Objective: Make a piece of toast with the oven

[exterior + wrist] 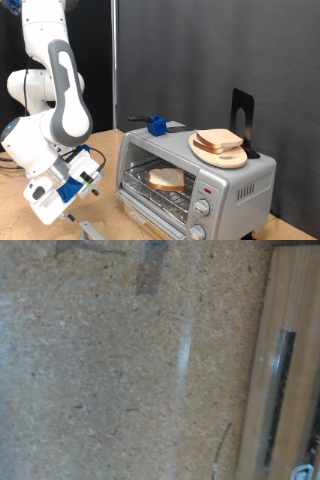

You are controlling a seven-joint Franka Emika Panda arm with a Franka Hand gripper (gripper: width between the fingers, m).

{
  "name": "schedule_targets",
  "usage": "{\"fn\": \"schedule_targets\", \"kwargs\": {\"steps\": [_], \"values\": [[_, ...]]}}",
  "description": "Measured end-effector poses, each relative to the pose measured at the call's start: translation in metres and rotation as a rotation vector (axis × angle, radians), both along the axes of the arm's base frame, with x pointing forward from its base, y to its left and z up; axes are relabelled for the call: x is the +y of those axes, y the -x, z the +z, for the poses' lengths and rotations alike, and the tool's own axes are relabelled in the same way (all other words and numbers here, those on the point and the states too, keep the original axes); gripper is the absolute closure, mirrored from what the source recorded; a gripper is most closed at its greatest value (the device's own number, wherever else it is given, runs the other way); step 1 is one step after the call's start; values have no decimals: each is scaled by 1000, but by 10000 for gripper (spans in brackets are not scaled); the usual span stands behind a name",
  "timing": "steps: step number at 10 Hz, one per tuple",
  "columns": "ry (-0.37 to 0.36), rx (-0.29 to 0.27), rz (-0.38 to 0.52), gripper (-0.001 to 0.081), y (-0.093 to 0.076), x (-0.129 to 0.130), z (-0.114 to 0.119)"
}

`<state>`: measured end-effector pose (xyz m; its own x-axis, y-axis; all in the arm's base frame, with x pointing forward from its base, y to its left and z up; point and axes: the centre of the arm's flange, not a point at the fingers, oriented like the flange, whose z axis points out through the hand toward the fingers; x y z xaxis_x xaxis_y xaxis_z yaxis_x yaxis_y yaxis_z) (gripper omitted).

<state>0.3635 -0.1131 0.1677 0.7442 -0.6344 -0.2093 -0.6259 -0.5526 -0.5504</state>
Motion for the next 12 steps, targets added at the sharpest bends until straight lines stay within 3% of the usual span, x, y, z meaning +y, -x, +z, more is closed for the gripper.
{"fn": "schedule_targets", "kwargs": {"steps": [4,7,12], "values": [[-181,-12,10,-1,-1,-13,45],[-239,-21,10,-1,-9,-7,85],[-310,-49,57,-1,-21,33,142]]}}
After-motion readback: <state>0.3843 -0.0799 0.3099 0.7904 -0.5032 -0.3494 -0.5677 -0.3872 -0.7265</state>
